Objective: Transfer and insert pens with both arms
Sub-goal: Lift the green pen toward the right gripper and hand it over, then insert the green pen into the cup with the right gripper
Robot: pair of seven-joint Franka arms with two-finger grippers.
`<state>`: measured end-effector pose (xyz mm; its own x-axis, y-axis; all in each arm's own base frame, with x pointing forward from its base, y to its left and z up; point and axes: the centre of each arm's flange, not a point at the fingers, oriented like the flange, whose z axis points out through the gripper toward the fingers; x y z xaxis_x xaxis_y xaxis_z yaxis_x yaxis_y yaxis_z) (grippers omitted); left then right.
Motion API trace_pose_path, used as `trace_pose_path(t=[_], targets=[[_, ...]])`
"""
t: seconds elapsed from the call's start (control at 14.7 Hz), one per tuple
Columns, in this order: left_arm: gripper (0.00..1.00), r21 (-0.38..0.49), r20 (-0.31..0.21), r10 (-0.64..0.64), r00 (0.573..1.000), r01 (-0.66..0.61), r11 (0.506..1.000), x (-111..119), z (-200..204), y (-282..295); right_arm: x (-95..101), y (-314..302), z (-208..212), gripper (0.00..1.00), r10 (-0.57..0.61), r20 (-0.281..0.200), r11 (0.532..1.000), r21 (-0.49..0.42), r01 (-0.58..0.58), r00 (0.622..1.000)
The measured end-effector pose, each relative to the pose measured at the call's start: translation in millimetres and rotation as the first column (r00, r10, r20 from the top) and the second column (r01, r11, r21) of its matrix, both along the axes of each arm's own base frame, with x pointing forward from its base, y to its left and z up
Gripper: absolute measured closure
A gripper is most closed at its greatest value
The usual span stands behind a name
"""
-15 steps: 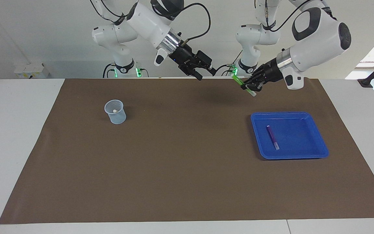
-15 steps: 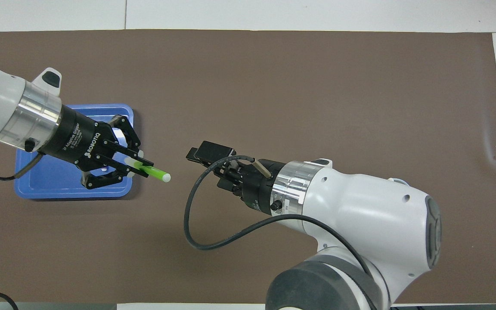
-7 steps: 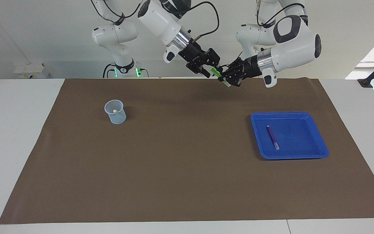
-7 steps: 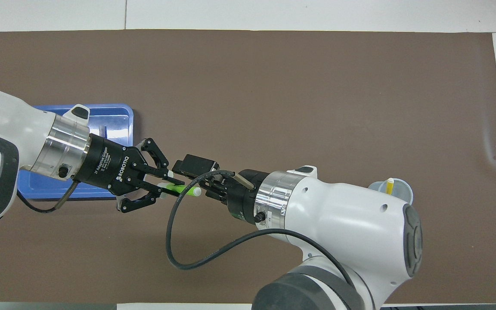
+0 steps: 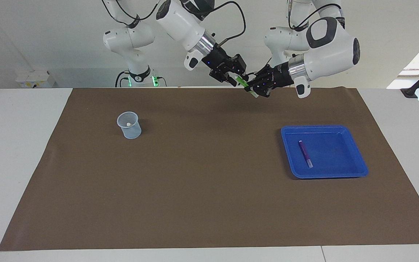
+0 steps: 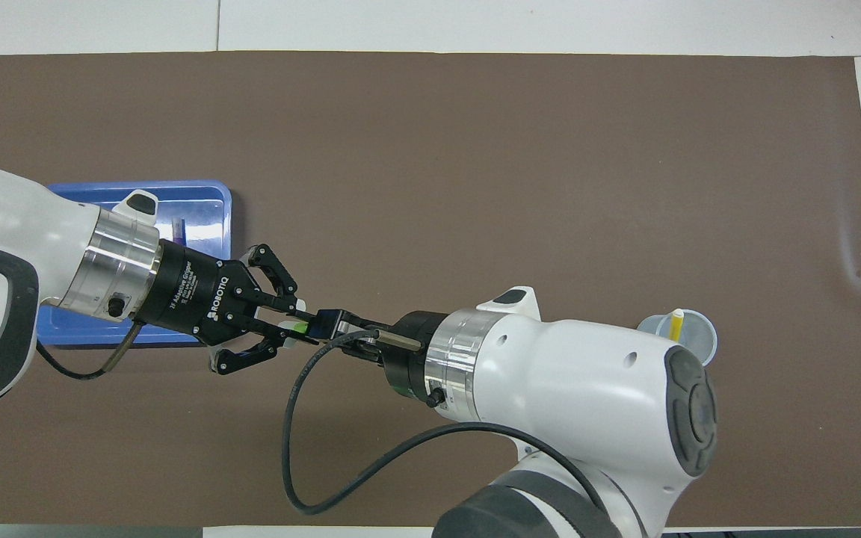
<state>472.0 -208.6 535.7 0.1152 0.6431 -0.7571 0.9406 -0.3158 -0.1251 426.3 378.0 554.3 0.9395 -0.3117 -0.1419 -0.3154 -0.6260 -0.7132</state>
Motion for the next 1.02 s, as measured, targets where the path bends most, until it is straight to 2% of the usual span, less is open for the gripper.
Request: trace_pose_path(t=[0.07, 0.14, 0.27, 0.34, 0.75, 0.89, 1.02], targets=[[0.83, 0.000, 0.000, 0.000, 1.000, 0.000, 1.000, 0.0, 0.0, 0.0, -0.4, 0.4, -0.1, 0.59, 0.002, -0.001, 1.000, -0.001, -0.002, 1.000], [0.83, 0.000, 0.000, 0.000, 1.000, 0.000, 1.000, 0.1, 0.0, 0.0, -0.7, 0.6, -0.2, 0.59, 0.004, 0.000, 1.000, -0.002, -0.004, 1.000], [0.83, 0.001, -0.002, -0.003, 1.000, 0.003, 1.000, -1.0, -1.1, -1.7, -1.0, 1.6, 2.2, 0.78, 0.008, 0.005, 1.000, -0.002, -0.008, 1.000], [0.83, 0.001, -0.002, -0.003, 1.000, 0.003, 1.000, -1.1, -1.1, -1.8, -1.1, 1.5, 2.3, 0.82, 0.009, 0.006, 1.000, -0.003, -0.009, 1.000], [0.83, -0.001, 0.008, 0.005, 1.000, -0.005, 1.000, -0.3, 0.0, -3.1, 1.0, -0.3, 2.8, 0.82, 0.006, 0.009, 1.000, -0.004, -0.006, 1.000], [0.70, -0.002, 0.018, 0.023, 1.000, -0.023, 1.000, 2.9, 1.5, 0.9, 7.3, -9.5, 0.6, 0.82, 0.030, 0.024, 0.998, -0.055, -0.029, 0.999], [0.47, -0.004, 0.023, 0.039, 0.999, -0.039, 0.999, 5.4, 3.2, 7.4, 29.2, -44.7, 4.0, 0.82, 0.100, 0.009, 0.985, -0.139, -0.098, 0.995]])
